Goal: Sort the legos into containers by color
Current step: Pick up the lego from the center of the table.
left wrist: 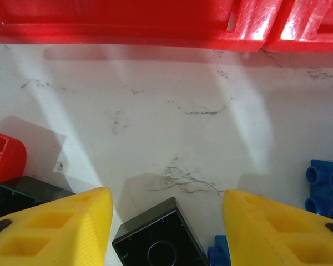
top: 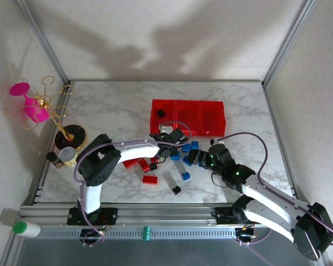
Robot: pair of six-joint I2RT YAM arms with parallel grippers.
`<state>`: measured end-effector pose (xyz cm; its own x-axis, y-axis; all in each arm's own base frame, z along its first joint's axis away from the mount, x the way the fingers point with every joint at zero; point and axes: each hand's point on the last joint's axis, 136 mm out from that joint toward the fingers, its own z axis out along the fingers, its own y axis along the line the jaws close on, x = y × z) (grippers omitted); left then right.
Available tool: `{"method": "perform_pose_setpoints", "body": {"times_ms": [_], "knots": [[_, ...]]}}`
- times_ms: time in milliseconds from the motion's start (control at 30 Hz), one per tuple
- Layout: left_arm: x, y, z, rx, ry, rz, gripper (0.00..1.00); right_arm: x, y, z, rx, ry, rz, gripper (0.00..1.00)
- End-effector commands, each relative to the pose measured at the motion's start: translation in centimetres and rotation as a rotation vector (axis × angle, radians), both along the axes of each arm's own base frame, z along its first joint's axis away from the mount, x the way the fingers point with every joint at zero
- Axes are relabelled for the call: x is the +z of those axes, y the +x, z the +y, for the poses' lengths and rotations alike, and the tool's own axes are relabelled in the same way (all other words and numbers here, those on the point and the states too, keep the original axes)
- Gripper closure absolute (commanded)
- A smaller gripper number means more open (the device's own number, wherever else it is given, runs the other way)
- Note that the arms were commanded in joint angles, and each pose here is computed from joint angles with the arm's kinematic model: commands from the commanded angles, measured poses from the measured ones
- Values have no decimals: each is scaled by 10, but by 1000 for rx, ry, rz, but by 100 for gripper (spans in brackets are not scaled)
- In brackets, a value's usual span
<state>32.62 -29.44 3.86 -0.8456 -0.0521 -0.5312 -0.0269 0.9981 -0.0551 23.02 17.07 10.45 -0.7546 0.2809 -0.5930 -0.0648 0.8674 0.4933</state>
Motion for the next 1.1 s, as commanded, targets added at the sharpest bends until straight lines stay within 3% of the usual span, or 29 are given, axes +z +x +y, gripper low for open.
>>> {"method": "perform_pose_setpoints", "body": {"times_ms": [0,533,1067], "knots": [[-16,-11,7,-3,32,52,46,-5,2,-3,-11,-14,-2,1],[-29,-29,30,10,79,79,47,-1,6,0,-4,-18,-13,1],[-15,-22,14,-8,25,53,61,-1,6,1,-3,-19,-6,1]]}}
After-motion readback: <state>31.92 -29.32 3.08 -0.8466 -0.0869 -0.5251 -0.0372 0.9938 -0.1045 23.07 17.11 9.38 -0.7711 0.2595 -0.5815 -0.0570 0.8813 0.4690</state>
